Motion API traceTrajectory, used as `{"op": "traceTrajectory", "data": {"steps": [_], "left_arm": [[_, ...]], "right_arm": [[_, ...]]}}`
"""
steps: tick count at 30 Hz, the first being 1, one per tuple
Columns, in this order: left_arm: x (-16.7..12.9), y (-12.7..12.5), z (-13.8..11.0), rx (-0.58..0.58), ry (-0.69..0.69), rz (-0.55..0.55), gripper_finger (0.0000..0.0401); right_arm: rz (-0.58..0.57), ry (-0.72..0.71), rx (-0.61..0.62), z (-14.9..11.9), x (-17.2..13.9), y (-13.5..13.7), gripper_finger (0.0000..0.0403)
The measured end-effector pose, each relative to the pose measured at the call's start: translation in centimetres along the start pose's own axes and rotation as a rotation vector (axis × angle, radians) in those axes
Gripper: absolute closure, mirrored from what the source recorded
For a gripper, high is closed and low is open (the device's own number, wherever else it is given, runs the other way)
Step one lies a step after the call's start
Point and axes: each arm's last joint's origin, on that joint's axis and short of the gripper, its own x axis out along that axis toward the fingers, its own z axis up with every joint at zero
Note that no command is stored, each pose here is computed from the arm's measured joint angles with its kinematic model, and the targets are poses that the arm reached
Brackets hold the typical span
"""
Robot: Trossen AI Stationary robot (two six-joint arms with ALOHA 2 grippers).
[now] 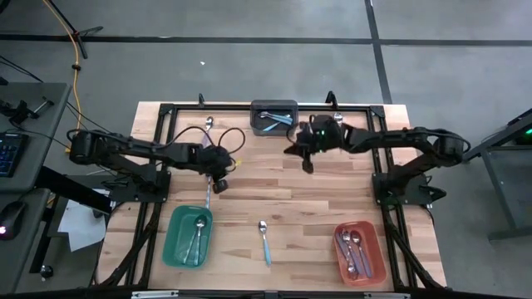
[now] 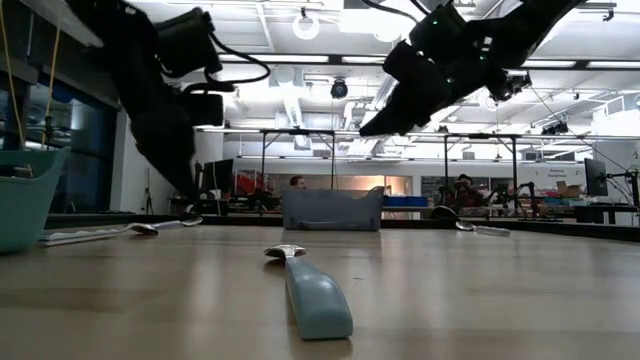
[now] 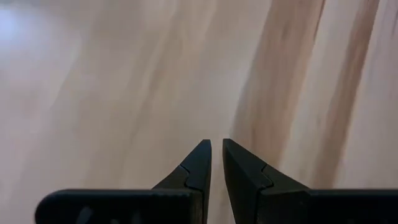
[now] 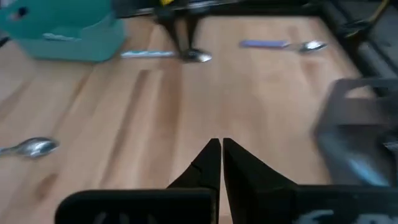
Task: Sort silverware by color (type)
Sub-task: Put the white and blue spoon into the blue bin
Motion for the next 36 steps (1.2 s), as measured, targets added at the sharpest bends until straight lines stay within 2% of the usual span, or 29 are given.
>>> {"op": "traceTrajectory", "data": {"steps": [5,11,17,25,29,36], "left_arm": [[-1.9,-0.9,0.0,-0.059,0.217,0.011,0.0366],[-3.8,-1.9,0.7,-0.25,0.286,0.063,0.0352],[-3.3,-1.9,-0.7,-0.44,0.356,0.078,0.0307],[-1.5,-1.1,-2.4,-0.498,0.334,0.094,0.026],[-0.8,-0.4,-3.3,-0.52,0.339,0.107,0.0254],[0.1,0.4,-4.4,-0.48,0.314,0.142,0.0254]], "right_arm": [[-0.056,0.012,0.003,0.4,-0.7,-1.9,0.0402],[-0.06,0.051,-0.007,-0.7,-0.8,-2.1,0.0402],[-0.06,0.067,0.024,-1.0,-0.8,-2.0,0.0403],[-0.06,0.067,0.057,-1.0,-0.8,-2.0,0.0403],[-0.06,0.067,0.057,-1.0,-0.8,-2.0,0.0403],[-0.06,0.066,0.057,-0.9,-0.8,-2.0,0.0403]]}}
